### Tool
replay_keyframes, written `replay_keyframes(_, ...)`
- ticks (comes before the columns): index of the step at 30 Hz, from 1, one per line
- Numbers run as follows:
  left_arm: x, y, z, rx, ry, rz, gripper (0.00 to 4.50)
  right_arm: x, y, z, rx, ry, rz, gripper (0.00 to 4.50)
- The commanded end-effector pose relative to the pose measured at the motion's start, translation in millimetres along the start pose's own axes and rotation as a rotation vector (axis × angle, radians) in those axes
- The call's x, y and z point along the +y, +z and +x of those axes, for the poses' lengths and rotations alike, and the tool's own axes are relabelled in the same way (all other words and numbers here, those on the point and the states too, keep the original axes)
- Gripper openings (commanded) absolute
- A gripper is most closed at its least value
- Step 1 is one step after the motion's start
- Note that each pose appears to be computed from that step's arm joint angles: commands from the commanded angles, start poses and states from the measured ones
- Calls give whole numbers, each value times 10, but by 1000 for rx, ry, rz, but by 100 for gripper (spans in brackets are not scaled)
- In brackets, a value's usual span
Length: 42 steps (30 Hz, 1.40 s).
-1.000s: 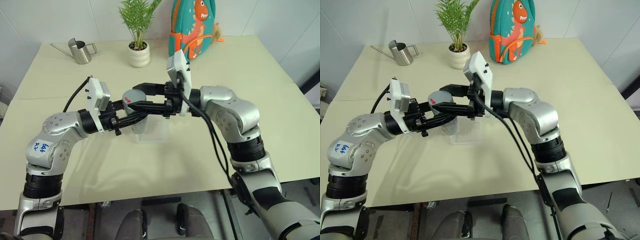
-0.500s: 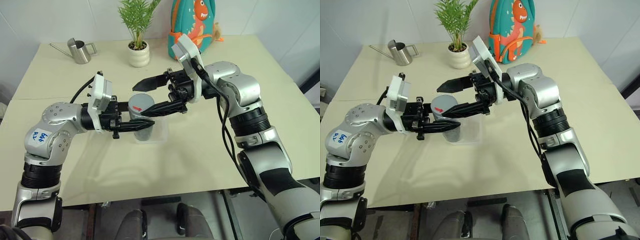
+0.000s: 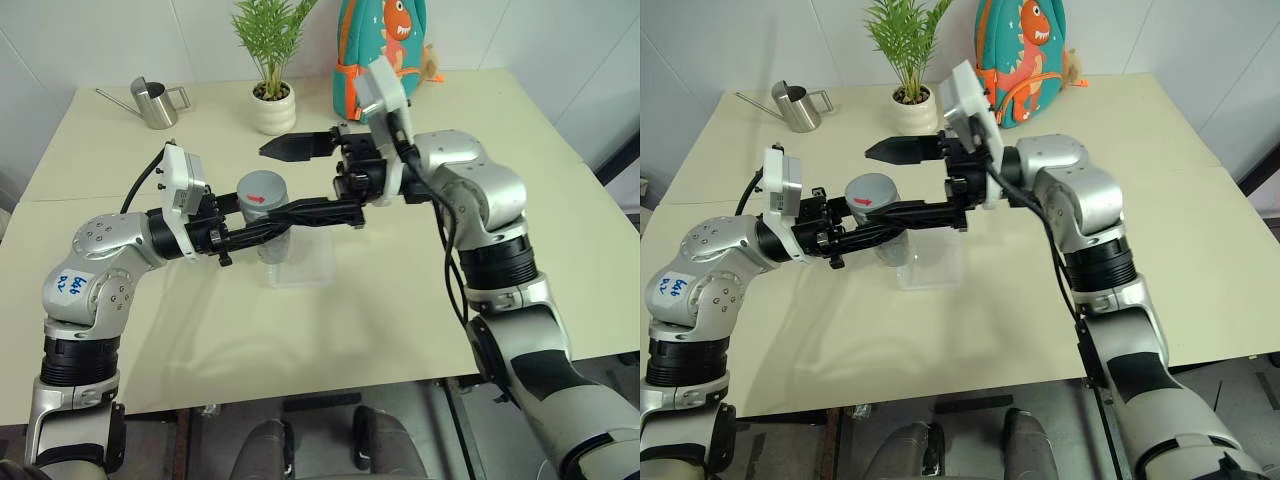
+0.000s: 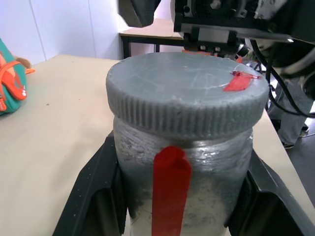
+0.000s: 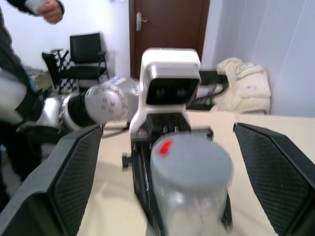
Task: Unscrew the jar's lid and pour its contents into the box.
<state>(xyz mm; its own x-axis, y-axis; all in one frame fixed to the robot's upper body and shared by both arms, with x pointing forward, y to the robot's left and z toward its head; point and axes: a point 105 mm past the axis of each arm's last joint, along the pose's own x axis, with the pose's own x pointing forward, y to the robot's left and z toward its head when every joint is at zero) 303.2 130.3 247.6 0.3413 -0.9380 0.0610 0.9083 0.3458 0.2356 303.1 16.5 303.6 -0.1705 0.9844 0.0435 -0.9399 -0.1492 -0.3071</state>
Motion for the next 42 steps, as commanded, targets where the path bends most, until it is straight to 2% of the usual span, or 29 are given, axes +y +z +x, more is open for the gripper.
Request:
replay_keyframes(1, -37, 74, 61, -21, -31, 26, 199, -27, 61, 113, -10, -32, -50, 447)
replay_keyframes(11, -80, 87, 113, -34, -54, 19, 199, -84, 19, 197, -23, -59, -27, 447)
replay_keyframes(20, -104, 109, 97, -41, -53, 20, 199, -279, -8, -83, 17, -113, -50, 447)
replay_keyframes(25, -113, 92, 80, -39, -51, 15, 199, -413, 70, -280, -2, -165, -18, 447)
replay_keyframes(37, -110, 94, 45, -40, -41, 18, 199, -429, 45, -636, 43, -173, 11, 447)
replay_keyframes(42, -97, 89, 28, -33, -36, 19, 199, -345, 213, -556, -18, -108, 21, 447)
